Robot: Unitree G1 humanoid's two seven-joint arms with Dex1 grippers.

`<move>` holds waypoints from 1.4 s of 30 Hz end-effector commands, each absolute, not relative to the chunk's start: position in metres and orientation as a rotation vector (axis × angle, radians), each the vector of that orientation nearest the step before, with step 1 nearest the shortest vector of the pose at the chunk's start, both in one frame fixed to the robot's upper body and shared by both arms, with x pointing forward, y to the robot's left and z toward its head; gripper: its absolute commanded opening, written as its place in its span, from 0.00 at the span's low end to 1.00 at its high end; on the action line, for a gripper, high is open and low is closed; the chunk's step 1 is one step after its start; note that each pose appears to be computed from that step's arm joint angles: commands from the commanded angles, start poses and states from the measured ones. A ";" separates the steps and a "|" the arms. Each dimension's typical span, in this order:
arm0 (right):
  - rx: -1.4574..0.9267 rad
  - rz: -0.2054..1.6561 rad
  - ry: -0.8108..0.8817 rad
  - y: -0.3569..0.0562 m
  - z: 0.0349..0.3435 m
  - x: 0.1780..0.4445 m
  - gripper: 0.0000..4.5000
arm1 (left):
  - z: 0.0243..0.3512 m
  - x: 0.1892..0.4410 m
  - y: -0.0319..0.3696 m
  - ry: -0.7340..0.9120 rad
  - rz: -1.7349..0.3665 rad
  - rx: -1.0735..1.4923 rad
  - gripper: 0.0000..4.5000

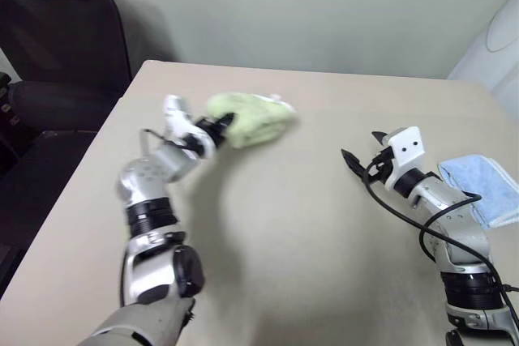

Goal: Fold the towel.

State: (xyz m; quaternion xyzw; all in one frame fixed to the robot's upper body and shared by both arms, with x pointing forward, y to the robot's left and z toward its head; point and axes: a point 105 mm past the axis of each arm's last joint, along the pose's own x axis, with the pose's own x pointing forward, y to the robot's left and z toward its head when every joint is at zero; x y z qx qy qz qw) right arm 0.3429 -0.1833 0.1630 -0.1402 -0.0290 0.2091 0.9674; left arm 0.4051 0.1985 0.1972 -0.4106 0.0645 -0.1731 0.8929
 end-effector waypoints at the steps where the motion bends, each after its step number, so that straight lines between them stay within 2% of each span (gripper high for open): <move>1: -0.297 0.411 -0.119 -0.185 0.177 0.342 1.00 | 0.202 0.384 0.257 0.054 -0.217 -0.803 0.01; 4: -0.294 0.432 -0.115 -0.181 0.174 0.344 1.00 | 0.164 0.358 0.302 0.145 -0.047 -0.773 0.01; 6: -0.294 0.452 -0.113 -0.177 0.173 0.346 1.00 | 0.137 0.343 0.312 0.218 0.016 -0.775 0.01; 9: -0.296 0.472 -0.112 -0.173 0.172 0.349 1.00 | 0.113 0.328 0.315 0.273 0.074 -0.793 0.01; 10: -0.298 0.484 -0.111 -0.171 0.172 0.351 1.00 | 0.106 0.323 0.316 0.269 0.089 -0.818 0.13; 17: -0.307 0.514 -0.118 -0.164 0.173 0.354 1.00 | 0.091 0.302 0.326 0.257 0.134 -0.805 0.65; 19: -0.307 0.516 -0.119 -0.163 0.174 0.354 1.00 | 0.092 0.294 0.334 0.233 0.144 -0.803 0.65; 23: -0.303 0.516 -0.113 -0.163 0.172 0.351 1.00 | 0.098 0.269 0.375 0.099 0.255 -0.823 0.65; 26: -0.300 0.514 -0.105 -0.166 0.170 0.350 1.00 | 0.115 0.260 0.393 0.030 0.278 -0.714 0.65; 27: -0.297 0.515 -0.103 -0.165 0.169 0.351 1.00 | 0.135 0.263 0.389 -0.001 0.228 -0.621 0.65; 30: -0.288 0.526 -0.095 -0.163 0.168 0.352 1.00 | 0.186 0.281 0.347 -0.040 -0.004 -0.331 0.65; 32: -0.286 0.533 -0.095 -0.160 0.168 0.353 1.00 | 0.197 0.290 0.326 -0.033 -0.108 -0.220 0.65; 34: -0.283 0.536 -0.091 -0.159 0.166 0.356 1.00 | 0.211 0.304 0.280 -0.040 -0.282 -0.115 0.65; 36: -0.277 0.540 -0.091 -0.157 0.163 0.357 1.00 | 0.221 0.311 0.205 -0.073 -0.556 -0.050 0.65; 38: -0.264 0.537 -0.103 -0.154 0.163 0.357 1.00 | 0.219 0.316 0.151 -0.073 -0.716 -0.023 0.65; 40: -0.249 0.525 -0.117 -0.151 0.165 0.356 1.00 | 0.208 0.323 0.125 -0.047 -0.777 -0.007 0.65; 42: -0.236 0.498 -0.129 -0.152 0.165 0.355 1.00 | 0.179 0.335 0.097 0.006 -0.821 0.127 0.65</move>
